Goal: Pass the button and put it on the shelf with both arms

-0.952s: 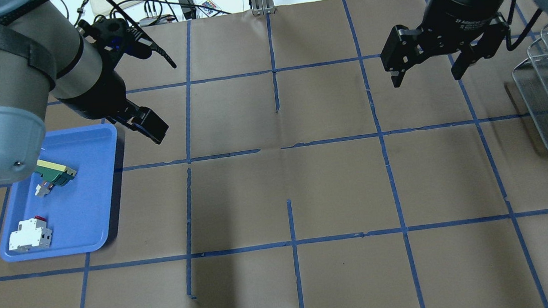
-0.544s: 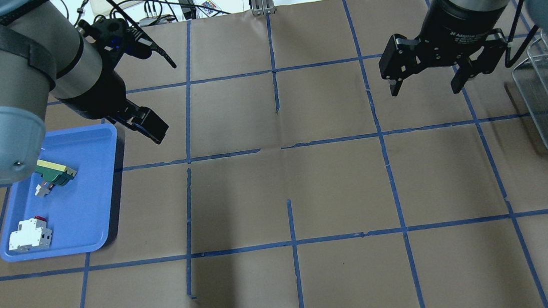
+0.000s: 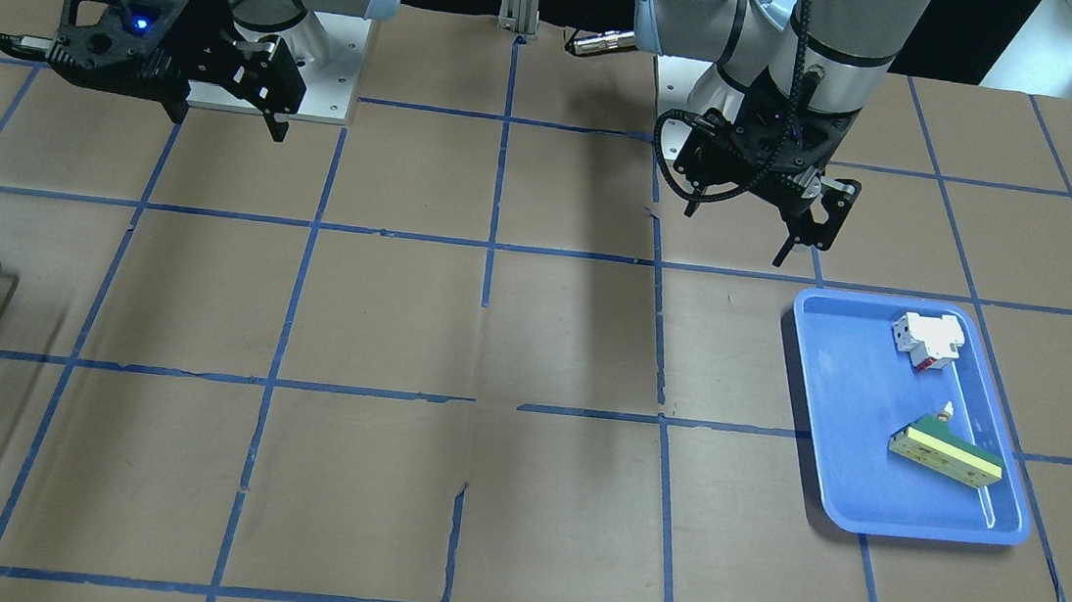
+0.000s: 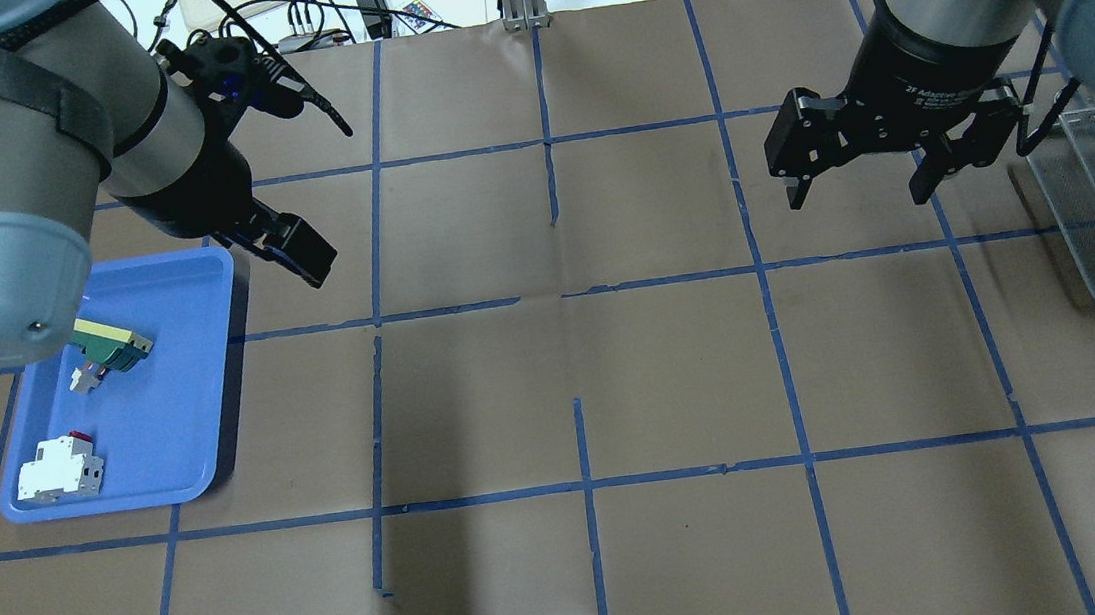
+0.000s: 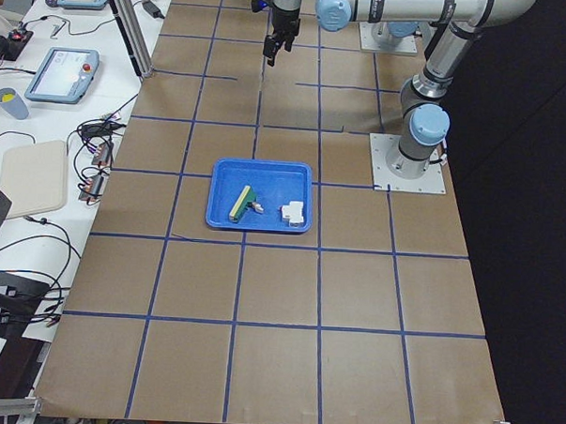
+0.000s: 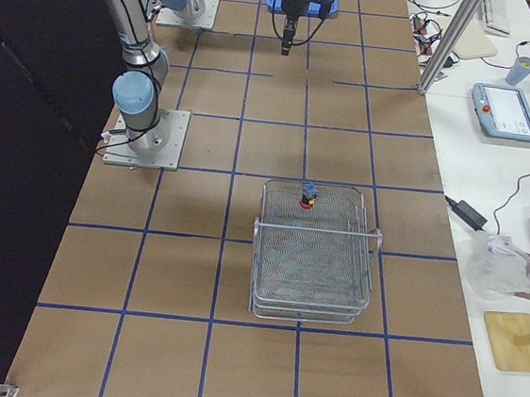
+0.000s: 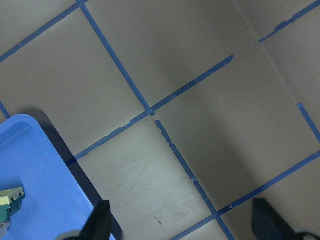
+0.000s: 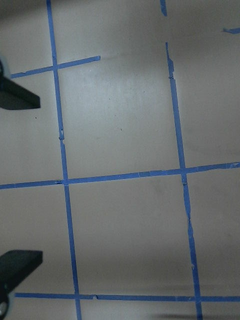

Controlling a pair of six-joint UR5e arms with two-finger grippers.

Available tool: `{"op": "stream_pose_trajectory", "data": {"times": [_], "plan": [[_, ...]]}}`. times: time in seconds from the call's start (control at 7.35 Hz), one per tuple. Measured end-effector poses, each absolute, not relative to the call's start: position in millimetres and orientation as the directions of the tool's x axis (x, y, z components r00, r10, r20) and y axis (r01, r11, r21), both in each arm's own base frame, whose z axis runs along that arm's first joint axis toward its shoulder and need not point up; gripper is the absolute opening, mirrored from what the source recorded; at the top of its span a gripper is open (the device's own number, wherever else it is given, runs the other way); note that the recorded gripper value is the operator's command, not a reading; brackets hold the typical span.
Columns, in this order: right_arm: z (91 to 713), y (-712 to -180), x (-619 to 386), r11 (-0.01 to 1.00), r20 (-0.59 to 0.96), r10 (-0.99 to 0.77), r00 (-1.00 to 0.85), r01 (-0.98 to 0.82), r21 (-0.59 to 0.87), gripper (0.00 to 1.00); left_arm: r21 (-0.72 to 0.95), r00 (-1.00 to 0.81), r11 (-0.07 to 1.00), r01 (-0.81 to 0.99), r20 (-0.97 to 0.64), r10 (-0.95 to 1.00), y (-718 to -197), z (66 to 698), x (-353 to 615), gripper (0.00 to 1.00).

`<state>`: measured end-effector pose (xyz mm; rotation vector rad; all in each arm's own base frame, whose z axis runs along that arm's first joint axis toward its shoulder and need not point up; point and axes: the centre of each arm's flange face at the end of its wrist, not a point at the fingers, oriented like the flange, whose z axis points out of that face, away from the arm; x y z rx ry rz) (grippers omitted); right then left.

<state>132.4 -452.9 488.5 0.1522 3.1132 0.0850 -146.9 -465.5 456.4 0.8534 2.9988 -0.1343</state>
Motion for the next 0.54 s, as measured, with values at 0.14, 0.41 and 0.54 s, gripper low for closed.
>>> {"op": "stream_pose_trajectory", "data": {"times": [0.14, 0.41, 0.54], "plan": [[488.4, -453.0, 132.5, 0.994, -0.022, 0.098, -0.995, 0.096, 0.055, 1.0, -0.077, -0.85, 0.847, 0.526, -0.043, 0.525, -465.6, 456.3, -146.9, 1.0], [489.5, -452.9, 131.1, 0.994, -0.022, 0.1, -0.995, 0.099, 0.052, 1.0, -0.077, -0.85, 0.847, 0.526, -0.043, 0.525, -465.7, 456.2, -146.9, 1.0], [490.7, -452.3, 131.0, 0.994, -0.023, 0.1, -0.995, 0.099, 0.049, 1.0, -0.076, -0.85, 0.846, 0.527, -0.043, 0.525, -465.6, 456.2, -147.0, 1.0]]}}
